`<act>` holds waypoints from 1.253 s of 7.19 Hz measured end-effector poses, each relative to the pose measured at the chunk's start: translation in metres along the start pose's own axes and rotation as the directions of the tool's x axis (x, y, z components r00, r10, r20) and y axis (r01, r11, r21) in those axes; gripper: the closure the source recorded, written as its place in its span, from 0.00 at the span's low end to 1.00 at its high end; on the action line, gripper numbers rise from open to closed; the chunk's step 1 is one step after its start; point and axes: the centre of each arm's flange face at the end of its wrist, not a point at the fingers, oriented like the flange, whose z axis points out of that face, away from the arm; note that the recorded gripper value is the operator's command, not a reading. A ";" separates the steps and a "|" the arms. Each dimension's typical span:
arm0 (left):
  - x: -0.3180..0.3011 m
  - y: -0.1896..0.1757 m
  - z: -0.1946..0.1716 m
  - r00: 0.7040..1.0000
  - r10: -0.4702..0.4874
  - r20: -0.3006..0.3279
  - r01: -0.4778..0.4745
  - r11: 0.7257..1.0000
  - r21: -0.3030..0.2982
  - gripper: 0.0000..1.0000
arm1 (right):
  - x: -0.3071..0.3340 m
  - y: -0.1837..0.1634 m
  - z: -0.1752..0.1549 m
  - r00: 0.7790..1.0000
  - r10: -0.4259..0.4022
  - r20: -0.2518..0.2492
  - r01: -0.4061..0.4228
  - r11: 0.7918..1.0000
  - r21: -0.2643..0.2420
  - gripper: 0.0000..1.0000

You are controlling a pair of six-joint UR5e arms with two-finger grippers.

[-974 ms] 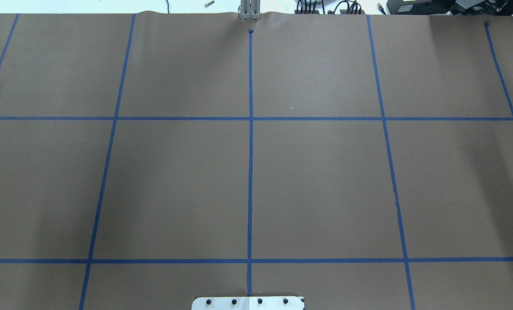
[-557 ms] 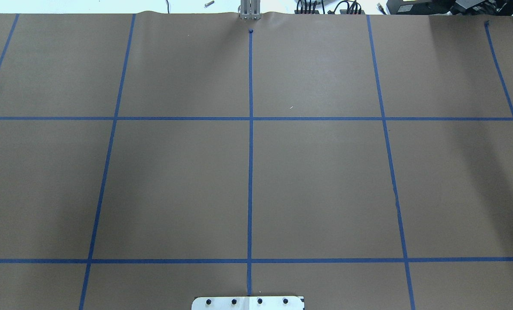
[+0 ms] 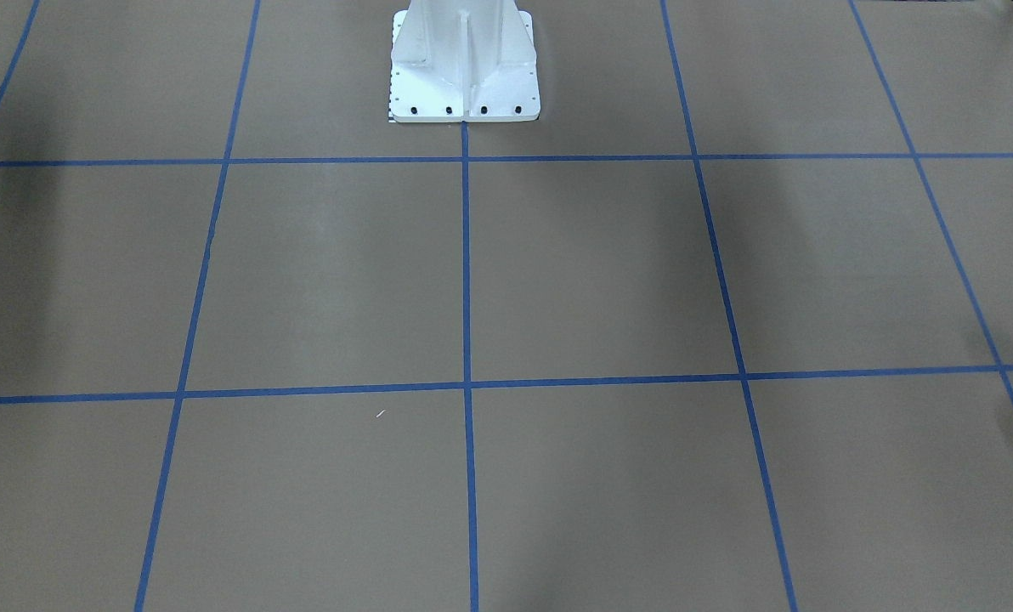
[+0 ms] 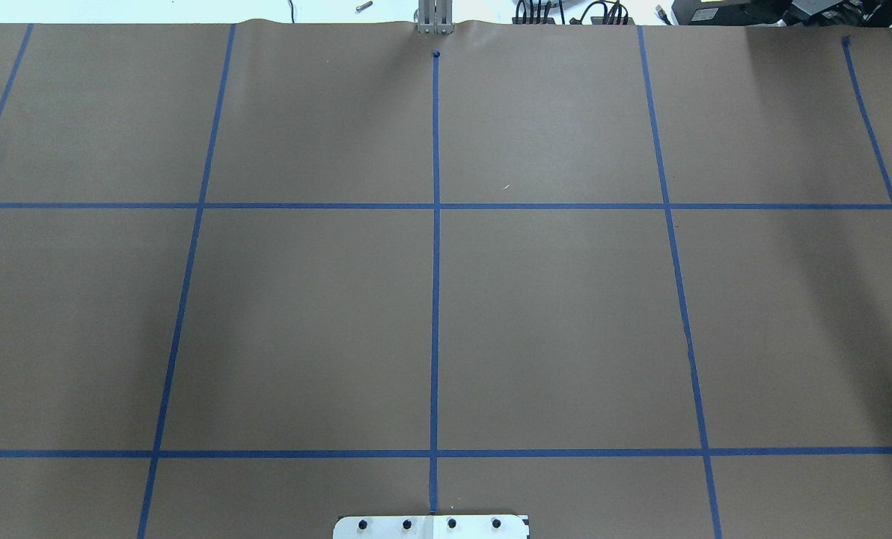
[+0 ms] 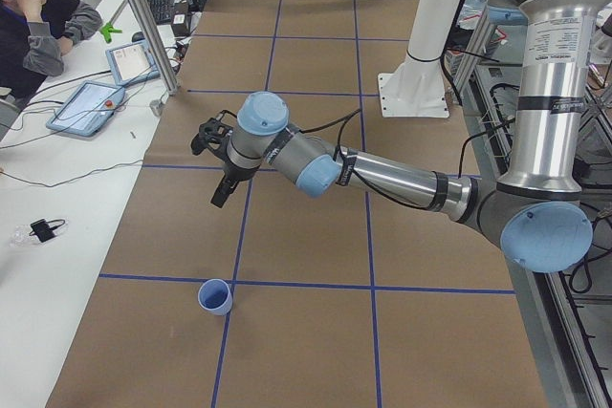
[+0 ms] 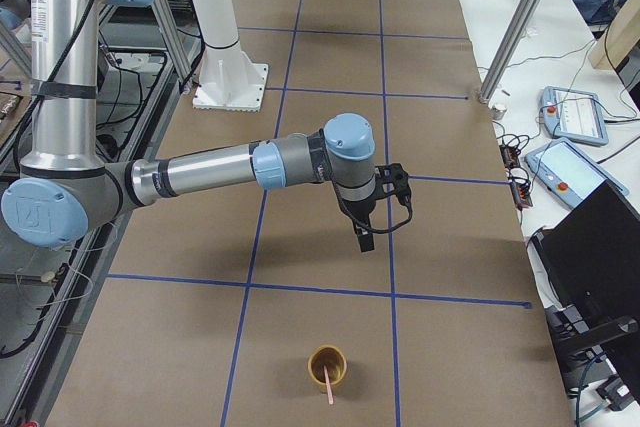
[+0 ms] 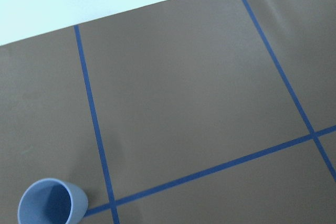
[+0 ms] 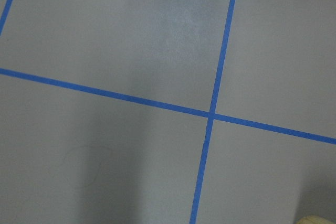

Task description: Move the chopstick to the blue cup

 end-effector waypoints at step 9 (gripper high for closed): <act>-0.135 0.047 0.150 0.979 0.147 0.139 -0.113 0.968 -0.224 0.00 | -0.006 -0.007 0.013 0.999 0.033 0.012 -0.033 0.999 -0.006 0.00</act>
